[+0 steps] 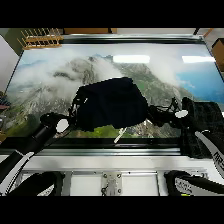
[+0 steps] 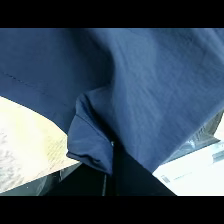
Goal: Fold the clothes and pants, and hang the long-sleeved shirts on hangers.
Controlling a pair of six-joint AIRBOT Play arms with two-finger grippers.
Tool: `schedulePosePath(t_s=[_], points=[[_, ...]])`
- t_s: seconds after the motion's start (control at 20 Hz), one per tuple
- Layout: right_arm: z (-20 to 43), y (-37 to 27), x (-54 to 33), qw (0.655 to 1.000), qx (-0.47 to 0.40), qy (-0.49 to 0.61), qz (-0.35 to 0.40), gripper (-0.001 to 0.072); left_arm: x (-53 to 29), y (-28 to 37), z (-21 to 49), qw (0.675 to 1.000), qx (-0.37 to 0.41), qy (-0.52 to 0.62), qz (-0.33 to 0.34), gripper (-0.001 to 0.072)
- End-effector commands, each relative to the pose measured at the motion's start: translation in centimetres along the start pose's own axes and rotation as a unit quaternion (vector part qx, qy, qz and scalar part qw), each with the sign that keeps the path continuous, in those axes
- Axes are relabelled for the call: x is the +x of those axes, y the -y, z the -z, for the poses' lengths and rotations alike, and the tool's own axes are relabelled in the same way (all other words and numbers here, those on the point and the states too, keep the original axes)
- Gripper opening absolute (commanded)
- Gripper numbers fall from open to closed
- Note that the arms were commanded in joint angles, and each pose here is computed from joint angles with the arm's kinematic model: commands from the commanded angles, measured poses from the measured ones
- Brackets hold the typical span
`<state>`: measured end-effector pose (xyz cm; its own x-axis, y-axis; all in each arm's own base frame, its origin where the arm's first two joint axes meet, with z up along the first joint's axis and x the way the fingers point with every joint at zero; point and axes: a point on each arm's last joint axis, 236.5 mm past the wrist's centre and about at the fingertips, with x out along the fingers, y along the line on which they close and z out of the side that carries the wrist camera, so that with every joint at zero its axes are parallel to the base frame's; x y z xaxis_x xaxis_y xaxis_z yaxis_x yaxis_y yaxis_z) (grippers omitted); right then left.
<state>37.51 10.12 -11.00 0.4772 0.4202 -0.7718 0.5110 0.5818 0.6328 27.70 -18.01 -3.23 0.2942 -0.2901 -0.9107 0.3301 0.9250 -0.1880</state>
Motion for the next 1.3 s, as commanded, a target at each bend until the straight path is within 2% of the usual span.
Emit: schedulePosePath(t_s=[0.0,0.1,0.15,0.2,0.3,0.35,0.55,0.65,0.8,1.0,1.1,1.25], points=[[-1.3,-0.3,1.4,0.999,0.005,0.053,-0.003,0.0508,0.0,0.0,0.2,1.0,0.001,-0.003,0.0,0.0006],[-1.9,-0.5,1.4,0.998,0.001,0.068,-0.002,0.0504,0.0,0.0,0.3,1.0,0.001,-0.006,-0.001,0.0006],[-1.9,-0.6,1.4,0.998,-0.002,0.068,-0.002,0.0369,0.0,0.0,0.4,1.0,0.001,-0.009,-0.001,0.0006],[-2.0,-0.6,1.4,0.997,-0.016,0.069,-0.001,0.0134,0.0,0.0,0.4,1.0,0.001,-0.009,-0.001,0.0006],[-2.0,-0.6,1.3,0.997,-0.044,0.069,0.0,0.0036,0.0,-0.1,0.4,1.0,0.001,-0.008,-0.002,0.0007],[-2.1,-1.0,1.1,0.996,-0.062,0.071,-0.003,0.0014,0.0,-0.2,0.4,1.0,0.002,-0.009,-0.003,0.0006],[-5.4,-7.0,-4.7,0.972,-0.207,0.107,-0.04,0.0013,-4.2,-3.1,-3.7,0.998,-0.013,0.049,-0.035,0.0006],[-7.6,-12.2,-11.1,0.943,-0.3,0.131,-0.057,0.0012,-11.4,-4.6,-8.9,0.987,-0.025,0.149,-0.053,0.0006],[-7.9,-20.0,-22.1,0.903,-0.376,0.182,-0.097,0.0012,-24.8,-3.5,-14.1,0.948,-0.034,0.314,-0.045,0.0006],[-3.5,-27.6,-36.1,0.848,-0.425,0.267,-0.172,0.0012,-40.0,0.8,-13.9,0.88,-0.036,0.473,0.012,0.0006],[-0.8,-29.0,-41.7,0.821,-0.436,0.309,-0.201,0.0012,-45.1,2.8,-12.1,0.853,-0.034,0.519,0.051,0.0006],[3.3,-28.9,-47.0,0.801,-0.432,0.342,-0.235,0.0012,-50.4,4.9,-9.7,0.819,-0.037,0.562,0.109,0.0006]])
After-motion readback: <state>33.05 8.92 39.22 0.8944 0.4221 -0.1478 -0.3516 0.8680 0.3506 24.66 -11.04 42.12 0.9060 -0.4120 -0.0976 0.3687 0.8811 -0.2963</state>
